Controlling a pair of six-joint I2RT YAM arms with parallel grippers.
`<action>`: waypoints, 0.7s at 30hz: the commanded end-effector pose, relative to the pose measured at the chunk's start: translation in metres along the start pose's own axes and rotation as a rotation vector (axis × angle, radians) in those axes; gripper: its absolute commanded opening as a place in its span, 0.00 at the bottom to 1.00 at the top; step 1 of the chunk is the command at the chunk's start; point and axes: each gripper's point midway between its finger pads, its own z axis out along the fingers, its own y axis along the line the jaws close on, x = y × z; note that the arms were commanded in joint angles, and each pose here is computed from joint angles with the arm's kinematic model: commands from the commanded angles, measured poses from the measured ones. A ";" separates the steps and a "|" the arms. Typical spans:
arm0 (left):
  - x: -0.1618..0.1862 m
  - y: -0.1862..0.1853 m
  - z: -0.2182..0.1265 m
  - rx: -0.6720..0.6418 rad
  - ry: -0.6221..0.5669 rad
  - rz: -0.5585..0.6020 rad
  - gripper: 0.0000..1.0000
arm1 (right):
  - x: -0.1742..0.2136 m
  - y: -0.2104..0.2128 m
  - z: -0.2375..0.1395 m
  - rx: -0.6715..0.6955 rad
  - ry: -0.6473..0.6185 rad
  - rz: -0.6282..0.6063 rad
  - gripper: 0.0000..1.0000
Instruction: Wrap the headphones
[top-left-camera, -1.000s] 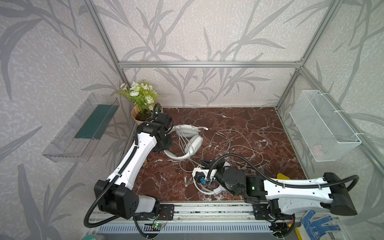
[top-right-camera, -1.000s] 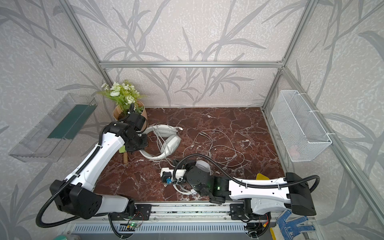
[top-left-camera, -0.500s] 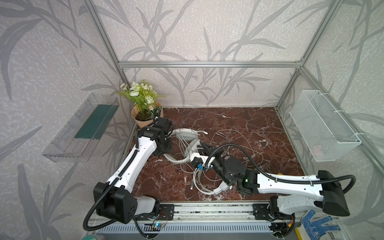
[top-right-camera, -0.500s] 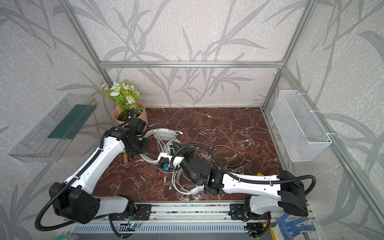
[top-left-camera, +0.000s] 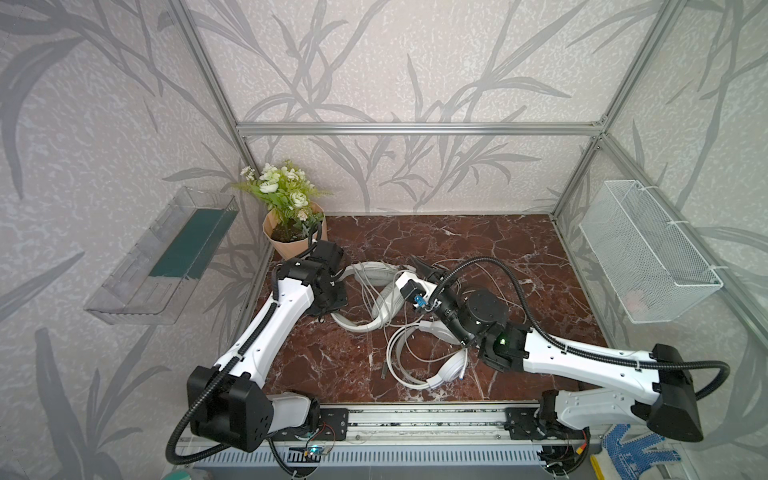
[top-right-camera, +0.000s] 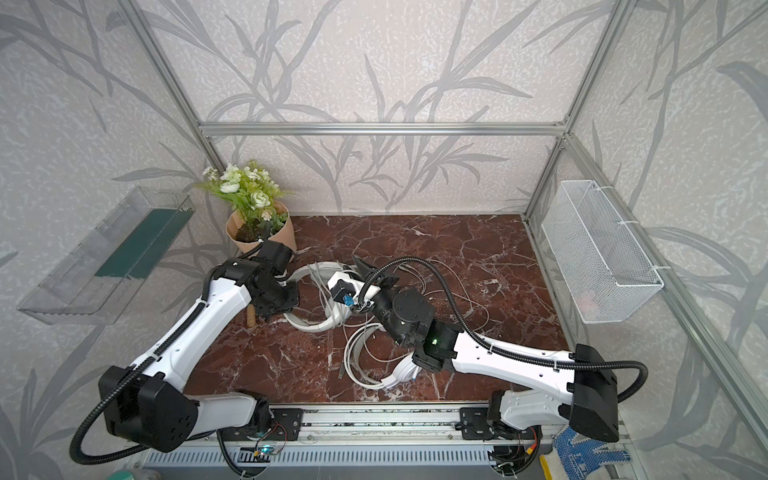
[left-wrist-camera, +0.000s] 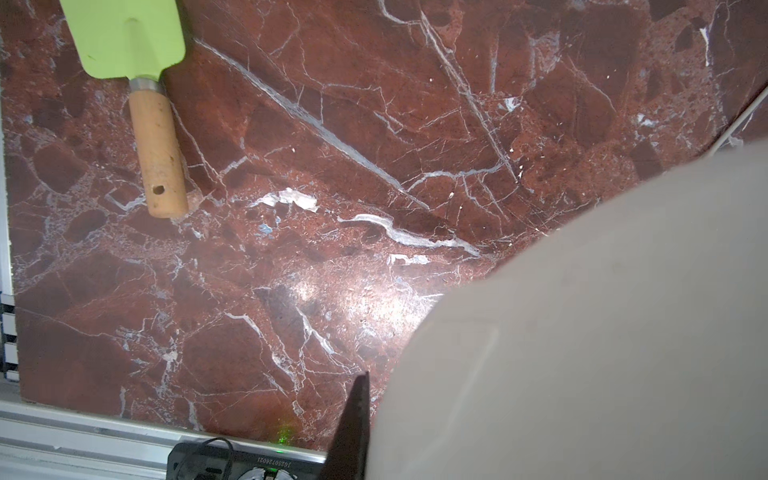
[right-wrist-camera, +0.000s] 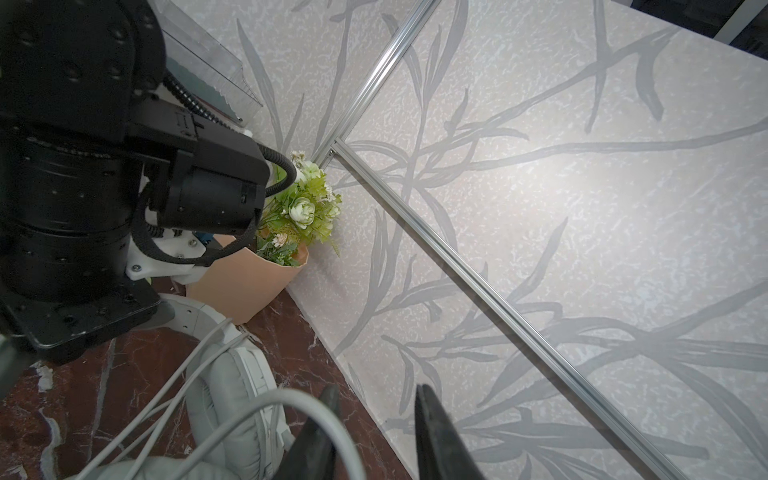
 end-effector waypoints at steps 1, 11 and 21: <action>-0.003 -0.010 -0.009 0.070 -0.038 -0.001 0.00 | -0.027 -0.025 0.001 0.039 -0.072 0.059 0.33; 0.001 -0.019 -0.012 0.123 -0.041 0.008 0.00 | -0.031 -0.042 0.017 0.057 -0.075 0.042 0.33; 0.009 -0.015 -0.008 0.103 -0.027 0.027 0.00 | -0.035 -0.054 0.031 0.117 -0.048 -0.091 0.35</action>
